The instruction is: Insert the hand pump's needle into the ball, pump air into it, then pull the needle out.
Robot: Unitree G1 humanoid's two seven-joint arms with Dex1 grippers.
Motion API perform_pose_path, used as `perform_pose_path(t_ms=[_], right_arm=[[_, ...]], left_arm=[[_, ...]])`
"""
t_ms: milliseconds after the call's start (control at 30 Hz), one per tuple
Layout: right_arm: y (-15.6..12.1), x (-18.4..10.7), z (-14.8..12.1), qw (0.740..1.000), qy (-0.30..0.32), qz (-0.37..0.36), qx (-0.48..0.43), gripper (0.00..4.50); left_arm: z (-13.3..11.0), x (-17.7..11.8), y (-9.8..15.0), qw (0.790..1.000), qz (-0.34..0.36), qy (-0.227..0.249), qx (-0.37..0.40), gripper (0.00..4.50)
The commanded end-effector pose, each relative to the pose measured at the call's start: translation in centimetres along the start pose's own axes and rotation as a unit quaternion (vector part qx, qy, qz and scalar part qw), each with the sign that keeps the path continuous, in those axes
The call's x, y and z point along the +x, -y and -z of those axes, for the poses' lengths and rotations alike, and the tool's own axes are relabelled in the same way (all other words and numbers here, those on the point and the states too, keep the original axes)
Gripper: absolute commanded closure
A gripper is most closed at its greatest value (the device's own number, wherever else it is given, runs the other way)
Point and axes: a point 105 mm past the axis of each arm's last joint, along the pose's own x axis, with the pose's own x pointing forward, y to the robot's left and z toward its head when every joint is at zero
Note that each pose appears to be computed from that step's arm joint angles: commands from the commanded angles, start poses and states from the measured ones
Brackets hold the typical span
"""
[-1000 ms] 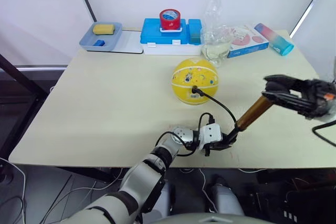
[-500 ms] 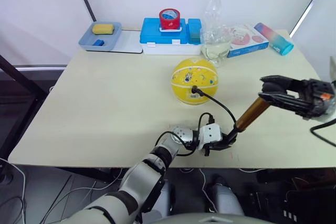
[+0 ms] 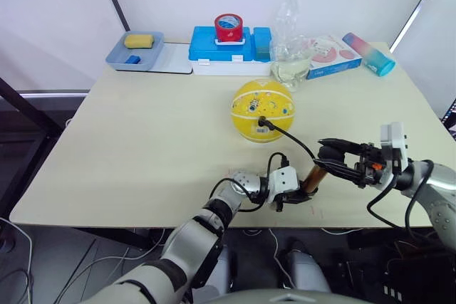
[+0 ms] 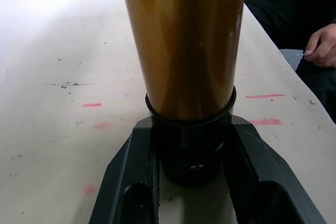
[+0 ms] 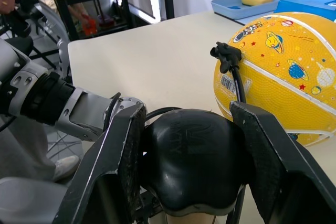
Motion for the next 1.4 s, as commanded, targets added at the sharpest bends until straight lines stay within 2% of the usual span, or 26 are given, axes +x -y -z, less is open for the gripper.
perform_pose_path(t_ms=[33, 200, 267, 300, 333, 400, 433, 633, 833, 1000, 1100, 1200, 1400], right_arm=[[0.5, -0.9, 0.5, 0.999, -0.009, 0.031, 0.013, 2.45], [0.4, -1.5, 0.5, 0.999, -0.009, 0.033, 0.017, 2.45], [0.3, -1.5, 0.4, 0.999, -0.008, 0.034, 0.015, 2.45], [0.3, -1.5, 0.2, 0.999, -0.002, 0.036, 0.015, 2.45], [0.3, -1.4, -0.1, 0.999, 0.002, 0.036, 0.015, 2.45], [0.1, -1.4, -0.4, 0.999, 0.009, 0.034, 0.016, 2.45], [0.1, -1.3, -0.5, 0.999, 0.012, 0.034, 0.016, 2.45], [-0.2, -1.3, -1.1, 0.999, 0.017, 0.034, 0.013, 2.45], [0.1, -1.3, -1.8, 0.999, 0.018, 0.035, 0.002, 2.45], [0.6, -1.5, -2.8, 0.999, 0.018, 0.037, -0.012, 2.45], [0.7, -1.6, -3.1, 0.999, 0.016, 0.036, -0.015, 2.45], [0.9, -1.6, -3.5, 0.999, 0.015, 0.034, -0.023, 2.45], [1.3, -1.6, -4.5, 0.999, 0.007, 0.031, -0.045, 2.45]], left_arm=[[0.9, 0.1, 1.7, 0.999, 0.039, -0.011, -0.006, 3.35], [-0.2, 0.4, 1.4, 0.999, 0.044, 0.014, -0.007, 3.35], [-0.4, 0.3, 1.3, 0.999, 0.042, 0.017, -0.007, 2.32], [-0.6, 0.2, 1.1, 0.999, 0.041, 0.023, -0.011, 2.02], [-0.8, 0.0, 0.9, 0.999, 0.039, 0.03, -0.015, 1.54], [-1.3, -0.3, 0.6, 0.998, 0.037, 0.047, -0.023, 0.42], [-1.3, -0.5, 0.6, 0.998, 0.037, 0.052, -0.023, 0.06], [-1.9, -2.4, 0.3, 0.996, 0.029, 0.083, -0.025, 0.0], [-2.3, -5.6, -0.2, 0.995, 0.015, 0.099, -0.031, 0.0], [-3.0, -10.5, -0.4, 0.994, -0.01, 0.109, -0.029, 0.0], [-3.4, -11.8, -0.3, 0.993, -0.018, 0.108, -0.03, 0.0], [-4.0, -14.7, -0.4, 0.993, -0.048, 0.107, -0.028, 0.0], [-4.8, -18.7, 0.8, 0.993, -0.07, 0.094, -0.025, 0.0]])
